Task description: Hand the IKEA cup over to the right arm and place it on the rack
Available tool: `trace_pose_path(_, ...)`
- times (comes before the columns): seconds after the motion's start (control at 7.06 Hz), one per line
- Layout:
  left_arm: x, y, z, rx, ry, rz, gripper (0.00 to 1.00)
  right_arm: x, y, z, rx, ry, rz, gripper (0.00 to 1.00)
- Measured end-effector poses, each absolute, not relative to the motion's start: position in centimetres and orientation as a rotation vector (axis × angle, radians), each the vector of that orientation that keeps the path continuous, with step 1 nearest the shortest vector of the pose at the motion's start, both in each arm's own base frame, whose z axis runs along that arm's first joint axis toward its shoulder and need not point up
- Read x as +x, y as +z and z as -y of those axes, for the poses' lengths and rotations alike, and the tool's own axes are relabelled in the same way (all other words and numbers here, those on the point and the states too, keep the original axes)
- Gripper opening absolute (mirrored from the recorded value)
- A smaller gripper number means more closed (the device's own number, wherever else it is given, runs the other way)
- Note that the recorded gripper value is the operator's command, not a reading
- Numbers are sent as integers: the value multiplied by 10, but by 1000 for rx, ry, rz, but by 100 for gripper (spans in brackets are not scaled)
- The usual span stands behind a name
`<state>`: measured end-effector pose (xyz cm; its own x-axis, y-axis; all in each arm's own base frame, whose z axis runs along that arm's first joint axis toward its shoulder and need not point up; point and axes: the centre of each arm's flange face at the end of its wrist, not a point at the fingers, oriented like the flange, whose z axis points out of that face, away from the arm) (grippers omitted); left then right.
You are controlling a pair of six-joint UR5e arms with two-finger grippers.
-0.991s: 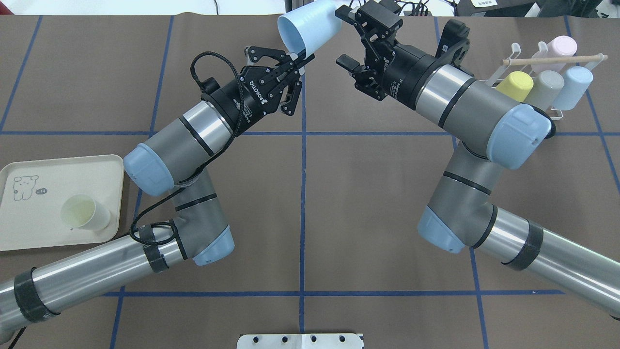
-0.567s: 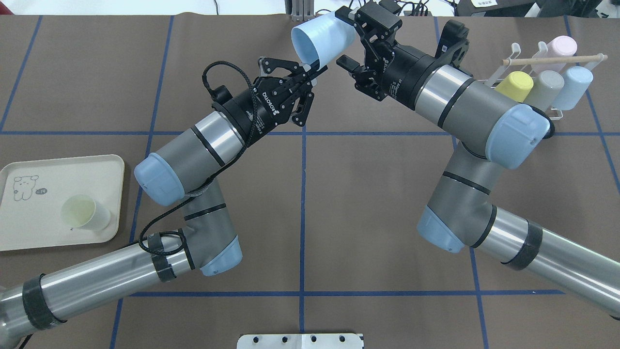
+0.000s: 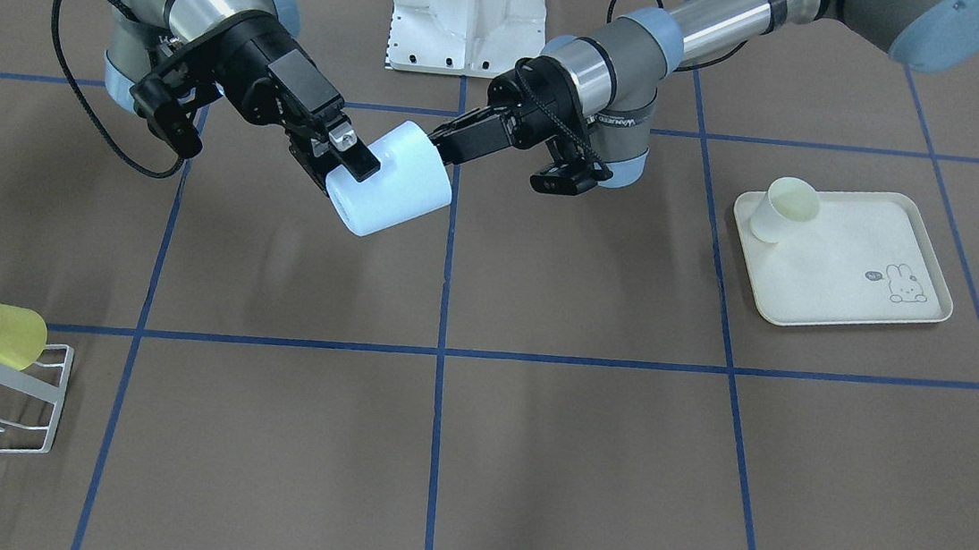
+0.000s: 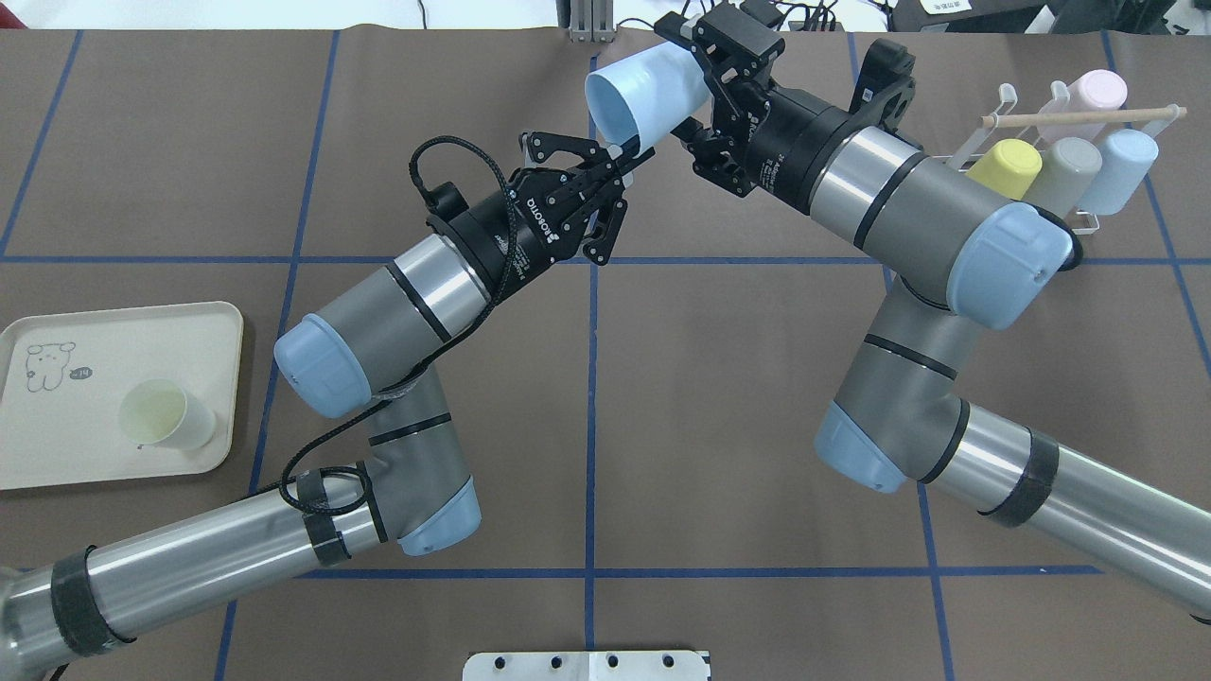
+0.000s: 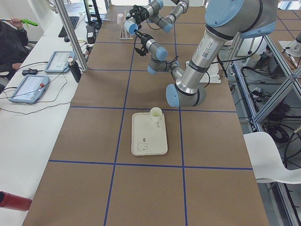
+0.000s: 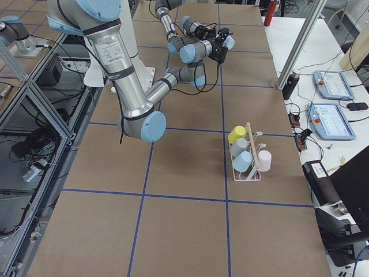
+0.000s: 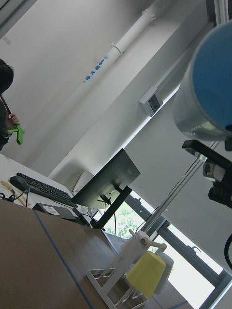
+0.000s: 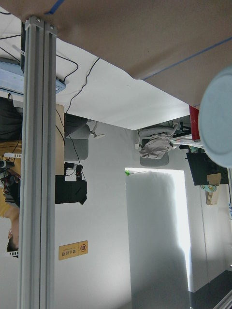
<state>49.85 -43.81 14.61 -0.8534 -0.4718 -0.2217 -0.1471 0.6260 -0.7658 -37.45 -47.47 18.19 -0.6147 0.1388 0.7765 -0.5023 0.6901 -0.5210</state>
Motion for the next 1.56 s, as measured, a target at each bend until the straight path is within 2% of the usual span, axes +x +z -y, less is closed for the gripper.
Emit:
trace_pose_path(0.28, 501, 140, 434, -499, -1092, -2452, 0, -375, 182, 475, 279, 944, 2039, 96)
trace_pose_path(0.42, 503, 140, 433, -502, -1091, -2451, 0, -374, 182, 475, 279, 944, 2040, 45)
trace_pose_path(0.57, 503, 139, 432, -505, -1090, -2452, 14, -374, 182, 475, 279, 944, 2040, 0)
trace_pose_path(0.71, 503, 140, 432, -505, -1088, -2454, 99, -375, 182, 475, 278, 944, 2038, 0)
trace_pose_path(1.56, 506, 146, 426, -338, -1022, -2445, 100, -363, 181, 482, 338, 933, 2028, 0)
